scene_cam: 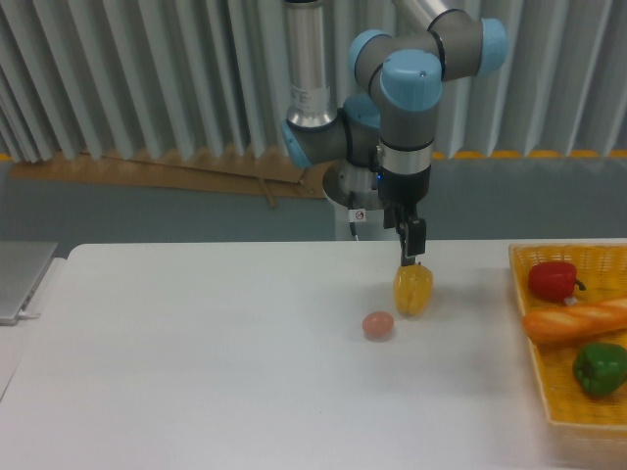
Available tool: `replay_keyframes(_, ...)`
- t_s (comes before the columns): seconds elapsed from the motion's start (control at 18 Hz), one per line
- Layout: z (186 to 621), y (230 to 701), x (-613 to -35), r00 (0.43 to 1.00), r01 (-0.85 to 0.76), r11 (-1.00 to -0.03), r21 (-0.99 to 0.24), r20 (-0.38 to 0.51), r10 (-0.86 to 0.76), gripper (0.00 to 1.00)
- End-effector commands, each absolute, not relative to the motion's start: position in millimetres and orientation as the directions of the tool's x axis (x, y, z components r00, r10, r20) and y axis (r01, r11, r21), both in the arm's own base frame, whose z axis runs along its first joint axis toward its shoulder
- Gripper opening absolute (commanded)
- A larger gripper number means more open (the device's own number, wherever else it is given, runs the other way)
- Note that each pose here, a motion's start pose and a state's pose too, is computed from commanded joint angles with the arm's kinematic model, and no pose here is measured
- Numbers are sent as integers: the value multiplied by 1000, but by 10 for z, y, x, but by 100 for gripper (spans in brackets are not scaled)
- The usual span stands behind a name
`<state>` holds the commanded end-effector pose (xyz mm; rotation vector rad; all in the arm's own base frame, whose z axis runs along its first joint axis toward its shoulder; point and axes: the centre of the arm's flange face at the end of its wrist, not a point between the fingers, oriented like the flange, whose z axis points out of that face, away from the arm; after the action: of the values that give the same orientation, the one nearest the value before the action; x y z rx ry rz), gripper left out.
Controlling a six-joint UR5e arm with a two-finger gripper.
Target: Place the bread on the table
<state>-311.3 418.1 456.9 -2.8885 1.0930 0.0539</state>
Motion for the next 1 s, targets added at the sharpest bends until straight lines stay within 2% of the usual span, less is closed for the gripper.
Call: replay_keyframes(1.0,4443,4188,-3120,754,-657,-754,-33,-11,-657,100)
